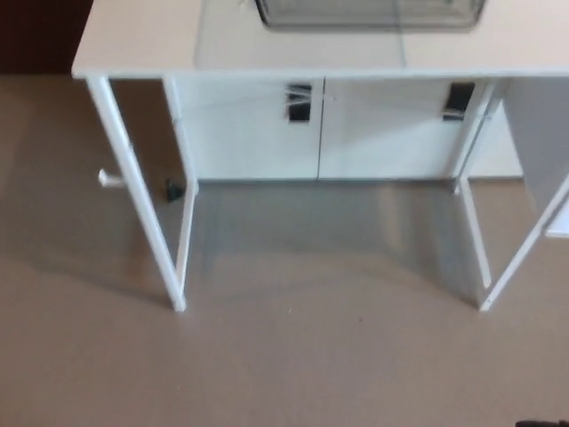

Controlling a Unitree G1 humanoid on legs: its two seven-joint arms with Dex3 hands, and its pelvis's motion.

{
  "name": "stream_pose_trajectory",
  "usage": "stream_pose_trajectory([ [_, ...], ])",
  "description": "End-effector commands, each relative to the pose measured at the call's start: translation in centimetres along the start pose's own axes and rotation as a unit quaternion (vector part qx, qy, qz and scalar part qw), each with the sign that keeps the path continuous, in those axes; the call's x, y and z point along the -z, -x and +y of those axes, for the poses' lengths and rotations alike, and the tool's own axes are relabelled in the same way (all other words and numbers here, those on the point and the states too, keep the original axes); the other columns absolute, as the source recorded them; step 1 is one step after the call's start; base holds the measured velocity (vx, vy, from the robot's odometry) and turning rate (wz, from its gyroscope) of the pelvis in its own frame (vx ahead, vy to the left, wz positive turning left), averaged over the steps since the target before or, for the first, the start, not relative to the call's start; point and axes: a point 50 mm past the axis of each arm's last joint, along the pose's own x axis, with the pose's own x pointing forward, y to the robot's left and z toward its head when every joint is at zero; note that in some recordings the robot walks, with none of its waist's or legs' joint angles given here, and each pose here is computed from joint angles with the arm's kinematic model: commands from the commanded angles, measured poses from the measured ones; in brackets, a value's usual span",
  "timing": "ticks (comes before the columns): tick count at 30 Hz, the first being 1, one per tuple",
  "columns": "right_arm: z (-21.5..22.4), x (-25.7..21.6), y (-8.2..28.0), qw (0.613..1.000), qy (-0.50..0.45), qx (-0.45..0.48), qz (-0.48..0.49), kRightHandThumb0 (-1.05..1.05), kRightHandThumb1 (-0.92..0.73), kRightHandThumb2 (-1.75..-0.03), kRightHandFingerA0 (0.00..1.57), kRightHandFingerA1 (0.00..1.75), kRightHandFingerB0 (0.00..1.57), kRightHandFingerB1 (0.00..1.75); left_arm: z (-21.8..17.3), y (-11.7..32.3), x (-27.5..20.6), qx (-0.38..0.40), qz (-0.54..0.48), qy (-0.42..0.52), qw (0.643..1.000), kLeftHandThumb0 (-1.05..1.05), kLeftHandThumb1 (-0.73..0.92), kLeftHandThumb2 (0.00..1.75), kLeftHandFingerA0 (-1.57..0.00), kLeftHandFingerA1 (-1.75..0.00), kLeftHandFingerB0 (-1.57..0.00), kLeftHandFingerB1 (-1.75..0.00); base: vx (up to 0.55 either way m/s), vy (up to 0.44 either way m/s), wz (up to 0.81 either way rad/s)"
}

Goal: The robot walk towards a table in front and then pushes a layer of a file tray back to its original position using its right hand

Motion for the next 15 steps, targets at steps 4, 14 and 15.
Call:
stream_pose_trajectory([
  [4, 0.1, 0.4, 0.3, 1.000, 0.006, 0.003, 0.002, -0.35, -0.49, -0.55, 0.71, 0.43, 0.51, 0.39, 0.8, 0.6, 0.2, -0.014, -0.001, -0.008, 1.000, -0.11, 0.49, 0.54, -0.55, -0.50, -0.41, -0.40, 0.45, 0.155, -0.13],
  [14, 0.3, -0.5, -0.3, 1.000, 0.003, -0.003, -0.012, -0.35, -0.51, -0.55, 0.72, 0.44, 0.50, 0.39, 1.0, 0.6, -0.1, -0.015, -0.010, -0.011, 1.000, -0.10, 0.48, 0.54, -0.56, -0.49, -0.40, -0.40, 0.41, -0.019, 0.08],
  [15, 0.2, -0.6, -0.4, 1.000, 0.011, -0.001, -0.013, -0.35, -0.51, -0.55, 0.72, 0.44, 0.50, 0.39, 1.0, 0.5, -0.2, -0.015, -0.013, -0.010, 1.000, -0.10, 0.48, 0.54, -0.56, -0.49, -0.40, -0.40, 0.46, -0.011, 0.83],
])
